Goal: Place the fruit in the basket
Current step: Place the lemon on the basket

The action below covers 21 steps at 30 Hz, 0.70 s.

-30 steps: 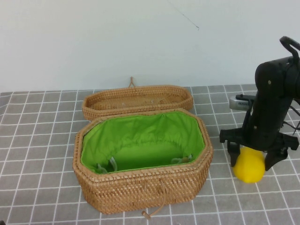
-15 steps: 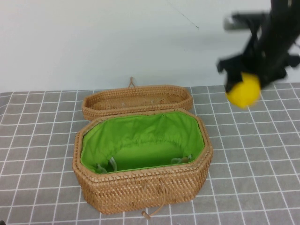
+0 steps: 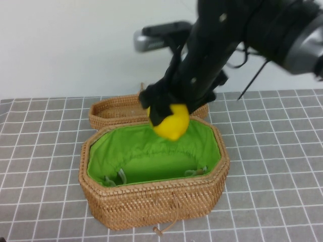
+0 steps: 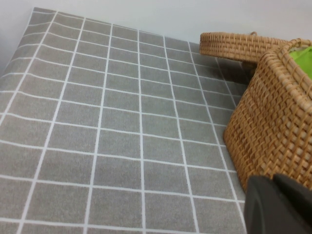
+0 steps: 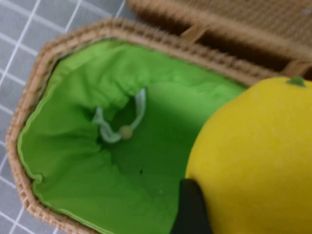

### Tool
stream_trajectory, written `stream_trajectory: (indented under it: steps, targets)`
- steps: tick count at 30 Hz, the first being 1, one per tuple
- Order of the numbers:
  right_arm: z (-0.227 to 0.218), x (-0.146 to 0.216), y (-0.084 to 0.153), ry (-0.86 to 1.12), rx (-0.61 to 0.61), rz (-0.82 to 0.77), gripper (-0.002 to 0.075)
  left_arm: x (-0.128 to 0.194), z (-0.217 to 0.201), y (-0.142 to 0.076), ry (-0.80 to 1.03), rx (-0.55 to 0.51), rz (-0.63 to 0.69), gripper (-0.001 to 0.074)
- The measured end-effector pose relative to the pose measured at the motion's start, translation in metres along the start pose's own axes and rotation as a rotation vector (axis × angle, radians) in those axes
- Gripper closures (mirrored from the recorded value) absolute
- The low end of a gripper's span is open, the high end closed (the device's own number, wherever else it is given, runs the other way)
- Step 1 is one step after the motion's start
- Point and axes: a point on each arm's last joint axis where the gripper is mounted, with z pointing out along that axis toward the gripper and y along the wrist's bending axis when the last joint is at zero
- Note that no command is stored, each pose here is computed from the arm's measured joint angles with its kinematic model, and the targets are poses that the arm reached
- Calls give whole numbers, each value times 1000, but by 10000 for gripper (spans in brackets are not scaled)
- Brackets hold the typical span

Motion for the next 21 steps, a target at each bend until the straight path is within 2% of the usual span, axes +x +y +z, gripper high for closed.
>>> stream_trajectory:
  steps: [5,9,13,21]
  targets:
    - [32,3,5,65,4,-11,217,0,0,0,0,0,0,734]
    - [52,6,4,106,13,0,166,0,0,0,0,0,0,734]
    - [54,6,4,110,14,5,127,0,0,0,0,0,0,734]
    - [54,6,4,109,18,5,115,0,0,0,0,0,0,734]
